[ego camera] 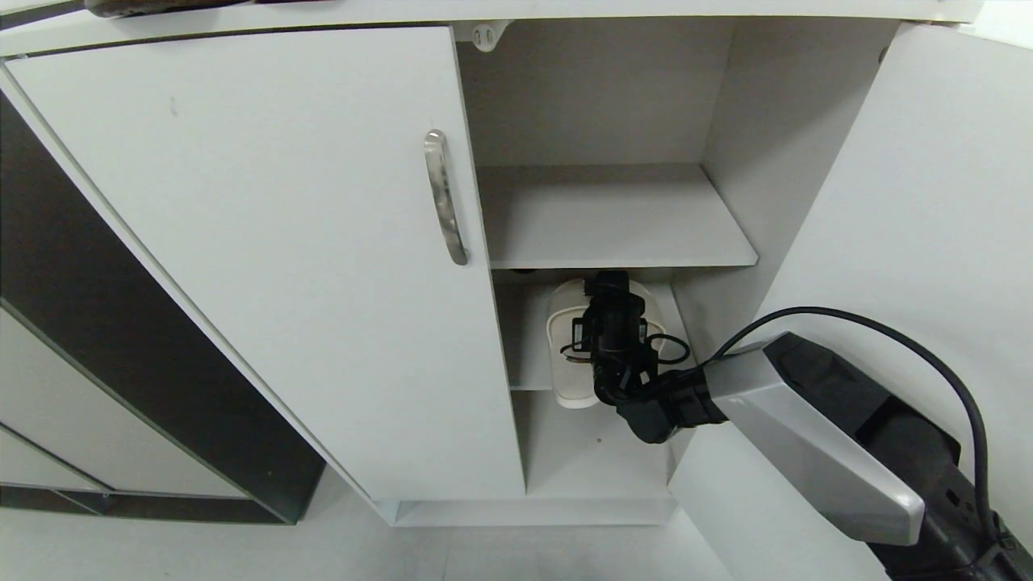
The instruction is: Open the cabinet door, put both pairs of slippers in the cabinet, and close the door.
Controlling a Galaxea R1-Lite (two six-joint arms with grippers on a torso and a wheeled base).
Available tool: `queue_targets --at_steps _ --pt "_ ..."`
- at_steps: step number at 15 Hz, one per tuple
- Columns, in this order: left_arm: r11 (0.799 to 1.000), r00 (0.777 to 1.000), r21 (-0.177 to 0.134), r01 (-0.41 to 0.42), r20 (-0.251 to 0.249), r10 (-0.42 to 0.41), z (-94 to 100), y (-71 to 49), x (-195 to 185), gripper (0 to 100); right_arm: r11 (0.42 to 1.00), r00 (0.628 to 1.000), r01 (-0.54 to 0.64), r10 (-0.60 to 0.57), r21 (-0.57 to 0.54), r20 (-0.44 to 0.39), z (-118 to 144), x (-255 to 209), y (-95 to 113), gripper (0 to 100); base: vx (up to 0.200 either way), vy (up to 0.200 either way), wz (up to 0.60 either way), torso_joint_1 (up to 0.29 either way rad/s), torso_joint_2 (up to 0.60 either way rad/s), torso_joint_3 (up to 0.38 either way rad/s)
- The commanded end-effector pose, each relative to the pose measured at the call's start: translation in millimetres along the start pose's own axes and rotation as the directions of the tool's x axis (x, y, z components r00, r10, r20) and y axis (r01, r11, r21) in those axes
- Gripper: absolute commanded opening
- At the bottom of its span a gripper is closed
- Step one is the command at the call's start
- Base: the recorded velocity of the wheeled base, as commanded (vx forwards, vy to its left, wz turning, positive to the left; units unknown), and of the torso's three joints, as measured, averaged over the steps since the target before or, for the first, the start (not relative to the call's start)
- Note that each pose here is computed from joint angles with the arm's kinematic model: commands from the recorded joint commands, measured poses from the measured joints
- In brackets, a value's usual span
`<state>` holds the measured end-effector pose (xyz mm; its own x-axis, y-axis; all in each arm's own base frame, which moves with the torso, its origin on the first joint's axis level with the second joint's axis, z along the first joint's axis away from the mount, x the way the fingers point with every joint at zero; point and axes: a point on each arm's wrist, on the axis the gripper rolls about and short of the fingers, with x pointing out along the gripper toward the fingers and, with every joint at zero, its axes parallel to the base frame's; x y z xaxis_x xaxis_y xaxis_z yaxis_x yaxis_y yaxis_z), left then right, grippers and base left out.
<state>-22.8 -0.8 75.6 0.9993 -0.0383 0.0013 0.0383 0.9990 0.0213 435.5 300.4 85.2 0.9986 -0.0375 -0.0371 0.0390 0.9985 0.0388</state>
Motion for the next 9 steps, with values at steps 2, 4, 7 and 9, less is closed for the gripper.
queue_targets --at_steps 2,4,7,9 --pt "1.0 1.0 0.0 0.0 -0.001 0.0 0.1 0.0 0.1 0 1.0 1.0 0.002 -0.002 -0.006 -0.006 -3.3 -0.6 0.5 100 0.0 0.0 0.0 0.0 0.0 0.0" --pt "1.0 1.0 0.0 0.0 -0.001 0.0 0.1 0.0 0.1 0 1.0 1.0 -0.001 0.001 -0.007 -0.01 1.5 -8.8 1.3 100 0.0 0.0 0.0 0.0 0.0 0.0" --pt "1.0 1.0 0.0 0.002 -0.001 -0.002 0.1 0.0 0.1 0 1.0 1.0 -0.02 0.02 -0.005 -0.006 19.3 -44.5 0.4 100 0.0 0.0 0.0 0.0 0.0 0.0" --pt "1.0 1.0 -0.001 0.002 -0.001 -0.002 0.1 0.0 0.1 0 0.999 0.999 -0.051 0.051 -0.013 -0.013 29.9 -81.6 -1.5 100 0.0 0.0 0.0 0.0 0.0 0.0"
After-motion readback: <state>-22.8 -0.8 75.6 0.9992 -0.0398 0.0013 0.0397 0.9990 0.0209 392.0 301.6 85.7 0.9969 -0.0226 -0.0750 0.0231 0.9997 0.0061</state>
